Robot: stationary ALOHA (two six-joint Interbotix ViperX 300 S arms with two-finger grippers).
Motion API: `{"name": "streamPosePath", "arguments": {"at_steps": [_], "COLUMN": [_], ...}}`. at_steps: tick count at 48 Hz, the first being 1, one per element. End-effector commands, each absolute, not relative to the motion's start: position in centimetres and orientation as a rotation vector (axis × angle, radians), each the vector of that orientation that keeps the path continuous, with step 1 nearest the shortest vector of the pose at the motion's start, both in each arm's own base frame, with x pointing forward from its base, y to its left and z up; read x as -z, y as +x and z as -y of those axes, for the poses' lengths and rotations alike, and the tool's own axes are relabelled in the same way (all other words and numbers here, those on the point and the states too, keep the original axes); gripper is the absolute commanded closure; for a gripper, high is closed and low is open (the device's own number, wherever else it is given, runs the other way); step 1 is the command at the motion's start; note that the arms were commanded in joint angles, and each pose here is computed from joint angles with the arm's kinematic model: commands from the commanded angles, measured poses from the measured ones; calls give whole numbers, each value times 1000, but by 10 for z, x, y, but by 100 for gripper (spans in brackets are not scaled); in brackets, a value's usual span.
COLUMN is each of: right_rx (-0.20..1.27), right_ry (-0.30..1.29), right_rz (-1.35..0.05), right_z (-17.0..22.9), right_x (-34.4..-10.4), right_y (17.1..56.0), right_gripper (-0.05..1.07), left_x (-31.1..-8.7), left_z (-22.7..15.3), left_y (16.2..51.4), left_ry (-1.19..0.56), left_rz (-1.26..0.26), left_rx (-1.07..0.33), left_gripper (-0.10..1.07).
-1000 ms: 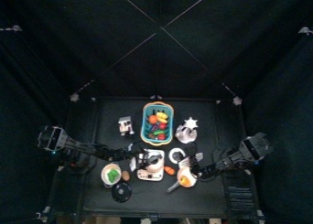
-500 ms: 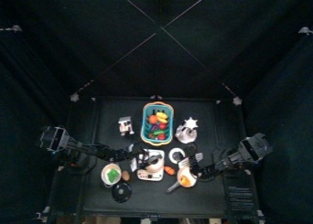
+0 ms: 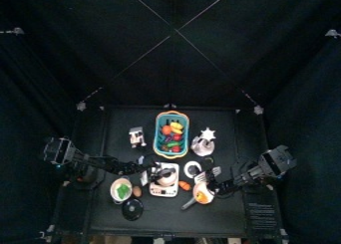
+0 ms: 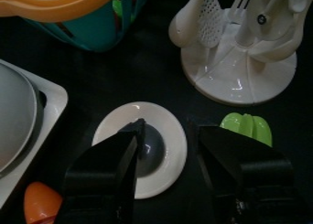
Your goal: Grab kettle
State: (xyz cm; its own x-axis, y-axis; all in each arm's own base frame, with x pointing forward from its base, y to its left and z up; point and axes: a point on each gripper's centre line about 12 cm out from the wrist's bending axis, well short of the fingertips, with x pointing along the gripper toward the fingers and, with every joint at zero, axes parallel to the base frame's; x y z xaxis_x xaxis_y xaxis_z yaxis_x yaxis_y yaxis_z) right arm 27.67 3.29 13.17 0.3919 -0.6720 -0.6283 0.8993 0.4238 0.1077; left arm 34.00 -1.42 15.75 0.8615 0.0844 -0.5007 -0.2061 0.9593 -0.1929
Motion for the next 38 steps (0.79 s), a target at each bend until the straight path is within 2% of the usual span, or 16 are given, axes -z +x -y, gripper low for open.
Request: {"name": "streamPosePath", "arguments": {"at_steps": [1, 38], "right_rx": [1039, 1046], "right_ry": [498, 496], "right_rz": [-529, -531], "right_z": [-35, -35], "right_x": [-138, -136], "right_y": [281, 284], "right_gripper": [24, 24], "left_x": [-166, -172], "left_z": [11, 11], "left_y": [341, 339], "left_ry": [-244, -208], "left_rz": [-483, -463], "left_rx": [-157, -136], "left_gripper": [2, 2]}}
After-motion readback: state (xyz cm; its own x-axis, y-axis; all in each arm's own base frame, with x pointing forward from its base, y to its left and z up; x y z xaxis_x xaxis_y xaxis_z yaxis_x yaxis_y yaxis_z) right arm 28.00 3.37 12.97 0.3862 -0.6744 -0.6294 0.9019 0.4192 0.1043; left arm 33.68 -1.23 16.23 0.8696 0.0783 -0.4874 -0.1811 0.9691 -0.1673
